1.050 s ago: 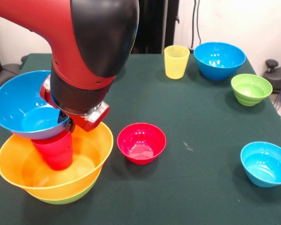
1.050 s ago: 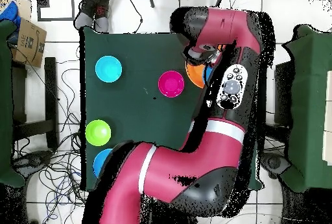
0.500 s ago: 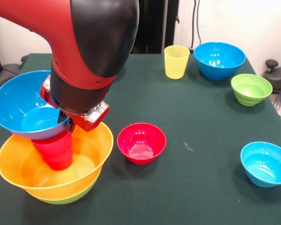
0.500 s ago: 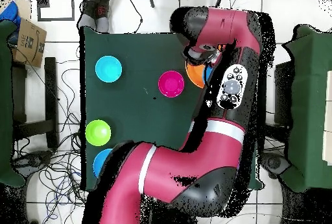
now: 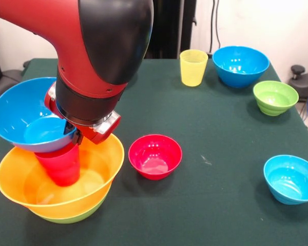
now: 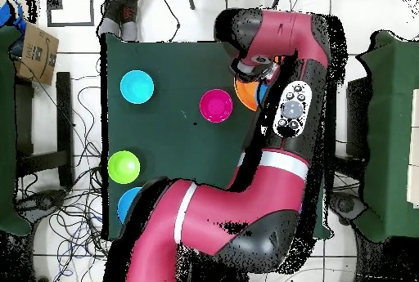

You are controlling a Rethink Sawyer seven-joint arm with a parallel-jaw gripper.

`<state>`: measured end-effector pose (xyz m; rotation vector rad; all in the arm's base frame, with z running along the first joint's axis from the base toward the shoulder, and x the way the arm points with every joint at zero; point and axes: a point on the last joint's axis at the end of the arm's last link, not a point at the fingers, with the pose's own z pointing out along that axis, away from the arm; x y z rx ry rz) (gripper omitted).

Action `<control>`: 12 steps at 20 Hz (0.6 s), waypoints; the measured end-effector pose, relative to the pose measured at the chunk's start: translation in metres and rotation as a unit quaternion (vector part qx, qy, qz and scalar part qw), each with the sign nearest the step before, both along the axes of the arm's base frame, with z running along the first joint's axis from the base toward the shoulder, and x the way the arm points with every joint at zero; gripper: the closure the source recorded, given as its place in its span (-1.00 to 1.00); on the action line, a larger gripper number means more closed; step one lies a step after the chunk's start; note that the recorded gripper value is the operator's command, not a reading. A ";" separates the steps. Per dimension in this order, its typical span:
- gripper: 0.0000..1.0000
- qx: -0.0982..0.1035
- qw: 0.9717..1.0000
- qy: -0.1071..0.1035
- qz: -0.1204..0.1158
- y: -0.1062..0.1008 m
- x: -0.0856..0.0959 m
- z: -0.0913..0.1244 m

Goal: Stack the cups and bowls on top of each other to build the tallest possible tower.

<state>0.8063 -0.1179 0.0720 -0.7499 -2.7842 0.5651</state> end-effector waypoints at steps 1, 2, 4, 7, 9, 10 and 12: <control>1.00 0.000 1.000 0.000 0.000 0.000 0.000 0.000; 1.00 0.000 1.000 0.000 0.000 0.000 0.000 0.000; 1.00 0.000 1.000 0.000 0.000 0.000 0.000 0.000; 1.00 0.000 1.000 0.000 0.000 0.000 0.000 0.000; 1.00 -0.001 1.000 -0.003 0.001 0.000 0.002 0.002; 1.00 -0.001 1.000 -0.003 0.001 0.000 0.002 0.002; 1.00 -0.001 1.000 -0.004 0.001 0.000 0.003 0.003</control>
